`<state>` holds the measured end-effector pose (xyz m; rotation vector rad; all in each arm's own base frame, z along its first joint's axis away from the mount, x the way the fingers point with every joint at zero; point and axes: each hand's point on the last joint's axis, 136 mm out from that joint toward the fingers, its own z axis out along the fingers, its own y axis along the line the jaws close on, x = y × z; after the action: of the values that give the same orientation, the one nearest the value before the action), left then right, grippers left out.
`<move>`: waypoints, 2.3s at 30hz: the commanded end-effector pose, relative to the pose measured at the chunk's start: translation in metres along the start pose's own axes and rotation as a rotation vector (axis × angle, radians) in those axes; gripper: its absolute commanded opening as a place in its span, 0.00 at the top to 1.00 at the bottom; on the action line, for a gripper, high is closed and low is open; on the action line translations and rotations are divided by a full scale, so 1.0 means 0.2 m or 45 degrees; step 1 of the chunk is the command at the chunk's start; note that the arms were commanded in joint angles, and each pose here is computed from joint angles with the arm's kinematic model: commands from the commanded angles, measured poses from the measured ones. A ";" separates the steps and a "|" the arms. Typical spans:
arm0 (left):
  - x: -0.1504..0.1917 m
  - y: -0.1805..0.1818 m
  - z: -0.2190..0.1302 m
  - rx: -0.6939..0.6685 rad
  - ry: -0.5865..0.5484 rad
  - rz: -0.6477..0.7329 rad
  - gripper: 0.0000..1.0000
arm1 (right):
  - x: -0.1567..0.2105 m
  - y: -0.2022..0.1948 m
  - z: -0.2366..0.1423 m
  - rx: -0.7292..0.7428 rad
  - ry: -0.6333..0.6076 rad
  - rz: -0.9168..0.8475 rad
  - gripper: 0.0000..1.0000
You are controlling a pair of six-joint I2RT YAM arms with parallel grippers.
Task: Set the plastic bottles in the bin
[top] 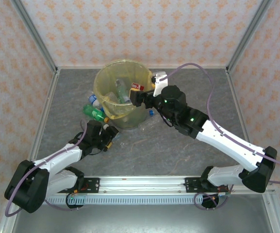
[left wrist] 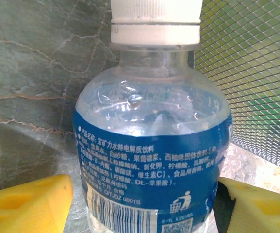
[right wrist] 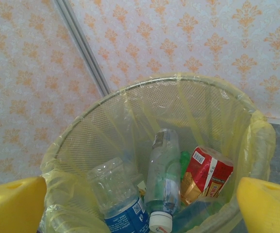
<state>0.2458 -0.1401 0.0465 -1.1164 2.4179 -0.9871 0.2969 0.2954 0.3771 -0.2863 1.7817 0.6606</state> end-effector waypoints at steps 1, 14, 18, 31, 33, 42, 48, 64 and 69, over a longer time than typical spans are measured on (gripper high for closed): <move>-0.02 -0.01 0.01 0.020 -0.013 -0.010 0.27 | -0.07 -0.01 -0.05 0.007 -0.046 0.026 0.00; -0.17 -0.08 -0.22 -0.015 -0.267 0.016 0.37 | -0.08 -0.04 -0.07 0.033 -0.059 0.032 0.00; -0.27 -0.13 -0.39 -0.034 -0.421 0.031 0.37 | -0.09 -0.03 -0.07 0.031 -0.066 0.030 0.00; -0.58 -0.59 -1.10 -0.105 -0.984 0.300 0.38 | -0.11 -0.03 -0.06 0.040 -0.085 0.011 0.00; -0.61 -0.69 -1.17 -0.101 -1.030 0.360 0.38 | -0.10 -0.03 -0.05 0.041 -0.085 0.012 0.00; -0.70 -1.09 -1.37 -0.068 -1.171 0.576 0.39 | -0.12 -0.04 -0.06 0.055 -0.095 0.008 0.00; -0.66 -1.35 -1.29 -0.026 -1.134 0.742 0.39 | -0.13 -0.05 -0.06 0.068 -0.100 0.006 0.00; -0.38 -1.72 -0.65 0.244 -0.728 0.848 0.38 | -0.15 -0.11 -0.11 0.149 -0.119 -0.013 0.00; -0.32 -1.74 -0.51 0.298 -0.618 0.823 0.33 | -0.17 -0.14 -0.18 0.171 -0.144 0.008 0.00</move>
<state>0.4229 -0.1847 0.3380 -0.3873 2.0430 -0.5087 0.2969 0.2654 0.3957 -0.1976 1.7385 0.5728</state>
